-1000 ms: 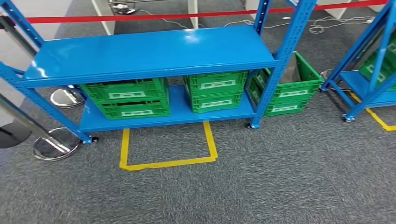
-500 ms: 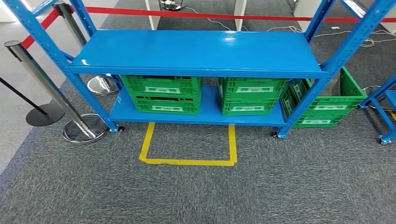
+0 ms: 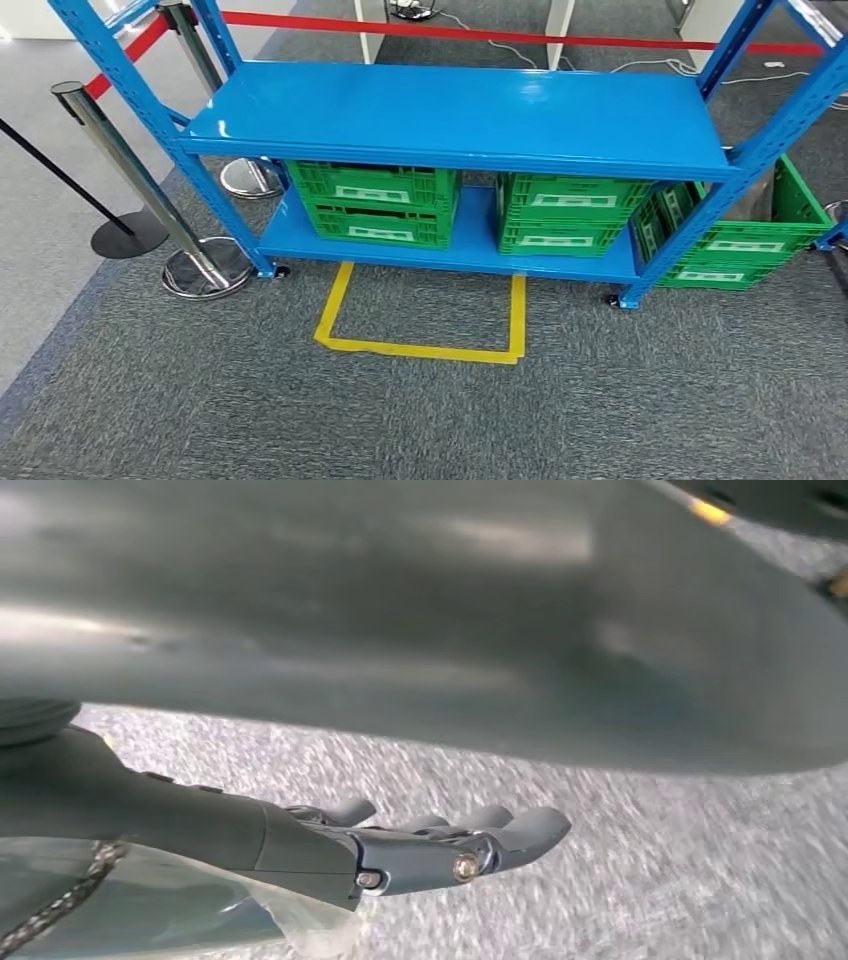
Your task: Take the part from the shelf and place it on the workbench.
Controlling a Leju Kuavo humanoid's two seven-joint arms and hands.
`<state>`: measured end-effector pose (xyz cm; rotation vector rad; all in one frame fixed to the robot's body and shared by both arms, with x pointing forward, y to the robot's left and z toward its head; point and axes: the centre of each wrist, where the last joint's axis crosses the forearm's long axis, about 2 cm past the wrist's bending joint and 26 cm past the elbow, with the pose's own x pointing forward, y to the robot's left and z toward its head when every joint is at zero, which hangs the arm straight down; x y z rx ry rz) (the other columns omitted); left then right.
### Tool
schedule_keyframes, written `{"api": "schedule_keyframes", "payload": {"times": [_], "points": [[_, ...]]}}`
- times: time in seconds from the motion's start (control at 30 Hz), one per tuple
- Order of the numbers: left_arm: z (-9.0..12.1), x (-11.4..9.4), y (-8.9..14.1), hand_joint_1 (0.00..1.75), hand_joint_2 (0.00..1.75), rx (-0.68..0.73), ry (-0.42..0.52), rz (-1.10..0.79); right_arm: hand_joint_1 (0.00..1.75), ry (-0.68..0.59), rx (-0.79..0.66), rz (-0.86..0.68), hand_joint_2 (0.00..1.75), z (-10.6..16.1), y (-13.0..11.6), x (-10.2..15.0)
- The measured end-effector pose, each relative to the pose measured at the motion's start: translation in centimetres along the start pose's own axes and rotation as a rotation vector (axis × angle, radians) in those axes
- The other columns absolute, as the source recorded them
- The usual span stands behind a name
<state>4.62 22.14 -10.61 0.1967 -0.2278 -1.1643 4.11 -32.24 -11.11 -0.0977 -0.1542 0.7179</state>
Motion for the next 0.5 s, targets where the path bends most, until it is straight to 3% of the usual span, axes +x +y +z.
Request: {"api": "schedule_keyframes", "payload": {"times": [0.5], "points": [[0.02,-0.2,-0.12,0.0,0.0,0.009,0.0,0.019,0.0,-0.009,0.002,-0.038,0.0,-0.01,-0.21,0.1]]}}
